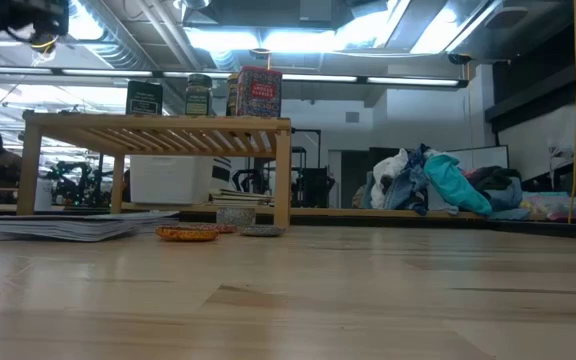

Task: Shelf spices
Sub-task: Return to Home Position

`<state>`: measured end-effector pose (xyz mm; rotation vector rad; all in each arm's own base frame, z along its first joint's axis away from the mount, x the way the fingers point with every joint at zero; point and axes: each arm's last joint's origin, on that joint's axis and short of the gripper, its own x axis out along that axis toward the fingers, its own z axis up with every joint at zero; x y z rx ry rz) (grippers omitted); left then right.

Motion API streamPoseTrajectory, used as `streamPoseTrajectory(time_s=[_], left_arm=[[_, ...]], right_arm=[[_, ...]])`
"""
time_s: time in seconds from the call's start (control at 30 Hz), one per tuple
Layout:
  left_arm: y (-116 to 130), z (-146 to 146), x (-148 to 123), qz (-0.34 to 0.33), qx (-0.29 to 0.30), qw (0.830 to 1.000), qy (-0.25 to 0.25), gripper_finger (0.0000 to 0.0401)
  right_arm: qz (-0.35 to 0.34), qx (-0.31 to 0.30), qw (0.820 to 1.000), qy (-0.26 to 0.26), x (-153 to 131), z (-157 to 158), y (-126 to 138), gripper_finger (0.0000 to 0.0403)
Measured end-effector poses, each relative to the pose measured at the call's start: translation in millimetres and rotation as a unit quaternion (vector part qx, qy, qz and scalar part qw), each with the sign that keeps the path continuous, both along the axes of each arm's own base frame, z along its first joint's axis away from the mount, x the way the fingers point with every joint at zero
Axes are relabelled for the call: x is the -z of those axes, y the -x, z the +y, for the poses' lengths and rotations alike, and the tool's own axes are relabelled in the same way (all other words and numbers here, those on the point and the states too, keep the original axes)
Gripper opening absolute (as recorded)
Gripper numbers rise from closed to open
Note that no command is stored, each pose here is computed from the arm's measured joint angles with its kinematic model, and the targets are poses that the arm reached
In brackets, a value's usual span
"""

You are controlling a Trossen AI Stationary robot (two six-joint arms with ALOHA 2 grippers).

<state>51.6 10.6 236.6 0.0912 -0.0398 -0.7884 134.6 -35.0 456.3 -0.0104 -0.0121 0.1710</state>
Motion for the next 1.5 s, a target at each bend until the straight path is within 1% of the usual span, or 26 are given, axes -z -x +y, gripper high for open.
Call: streamPoseTrajectory(time_s=[0.07, 0.17, 0.27, 0.33, 0.37, 0.53, 0.57, 0.6, 0.63, 0.67, 0.73, 0.77, 0.8, 0.87, 0.93, 1.0, 1.07, 1.13, 1.2, 1.27, 1.37, 1.43, 1.5], left_arm=[[1, -1, -9, 0.02, -0.001, 1.0, 0.019, 0.0001], [2, -1, -18, 0.072, -0.006, 0.995, 0.069, 0.0001], [1, 0, -20, 0.14, -0.013, 0.981, 0.137, 0.0001], [1, 0, -20, 0.167, -0.018, 0.972, 0.163, 0.0001], [1, 0, -20, 0.171, -0.018, 0.971, 0.167, 0.0001], [1, 0, -20, 0.154, -0.018, 0.976, 0.15, 0.0001], [0, 1, -22, 0.15, -0.024, 0.978, 0.144, 0.0001], [-1, 3, -24, 0.155, -0.041, 0.977, 0.143, 0.0001], [-3, 5, -25, 0.168, -0.079, 0.971, 0.148, 0.0001], [-5, 8, -26, 0.181, -0.135, 0.962, 0.152, 0.0001], [-8, 13, -28, 0.179, -0.236, 0.944, 0.143, 0.0], [-9, 15, -31, 0.168, -0.259, 0.941, 0.14, 0.0], [-10, 16, -35, 0.152, -0.268, 0.941, 0.139, 0.0], [-12, 16, -47, 0.11, -0.27, 0.946, 0.142, 0.0], [-13, 16, -57, 0.067, -0.281, 0.947, 0.141, 0.0], [-15, 16, -64, 0.03, -0.299, 0.944, 0.137, 0.0], [-17, 16, -63, 0.018, -0.321, 0.937, 0.138, 0.0], [-23, 17, -54, 0.026, -0.347, 0.927, 0.143, 0.0], [-30, 18, -41, 0.037, -0.353, 0.923, 0.146, 0.0], [-40, 17, -26, 0.052, -0.344, 0.924, 0.157, 0.0], [-53, 11, -5, 0.063, -0.321, 0.931, 0.161, 0.0], [-59, 6, 2, 0.055, -0.314, 0.934, 0.16, 0.0], [-63, 1, 5, 0.057, -0.31, 0.938, 0.148, 0.0]], right_arm=[[0.001, 0.001, 1.0, 0.0, 0, 0, -1, 0.0254], [0.007, 0.002, 1.0, -0.003, 2, -2, -5, 0.0254], [0.009, 0.002, 1.0, -0.001, 2, -3, -6, 0.0254], [0.007, 0.002, 1.0, 0.003, 2, -2, -6, 0.0254], [0.006, 0.002, 1.0, 0.007, 2, -2, -6, 0.0254], [0.004, -0.021, 1.0, 0.012, 2, -1, -6, 0.0254], [0.004, -0.023, 1.0, 0.012, 2, -1, -5, 0.0254], [0.004, -0.024, 1.0, 0.012, 2, -1, -5, 0.0254], [0.004, -0.024, 1.0, 0.012, 2, -1, -5, 0.0254], [0.004, -0.023, 1.0, 0.012, 2, -1, -5, 0.0254], [0.004, -0.024, 1.0, 0.012, 2, -1, -5, 0.0254], [0.004, -0.025, 1.0, 0.013, 2, -1, -5, 0.0254], [0.004, -0.028, 0.999, 0.015, 2, 0, -5, 0.0254], [0.006, -0.032, 0.999, 0.022, 3, 0, -5, 0.0254], [0.009, -0.032, 0.999, 0.022, 3, 0, -5, 0.0254], [0.011, -0.033, 0.999, 0.021, 4, 0, -4, 0.0254], [0.009, -0.033, 0.999, 0.022, 3, 0, -4, 0.0254], [0.009, -0.033, 0.999, 0.022, 3, 0, -3, 0.0254], [0.008, -0.04, 0.999, 0.022, 3, 1, -3, 0.0254], [0.007, -0.053, 0.998, 0.022, 3, 2, -2, 0.0254], [0.005, -0.067, 0.998, 0.022, 2, 3, -1, 0.0254], [0.005, -0.072, 0.997, 0.022, 2, 3, -1, 0.0254], [0.005, -0.077, 0.997, 0.022, 2, 4, 0, 0.0254]])
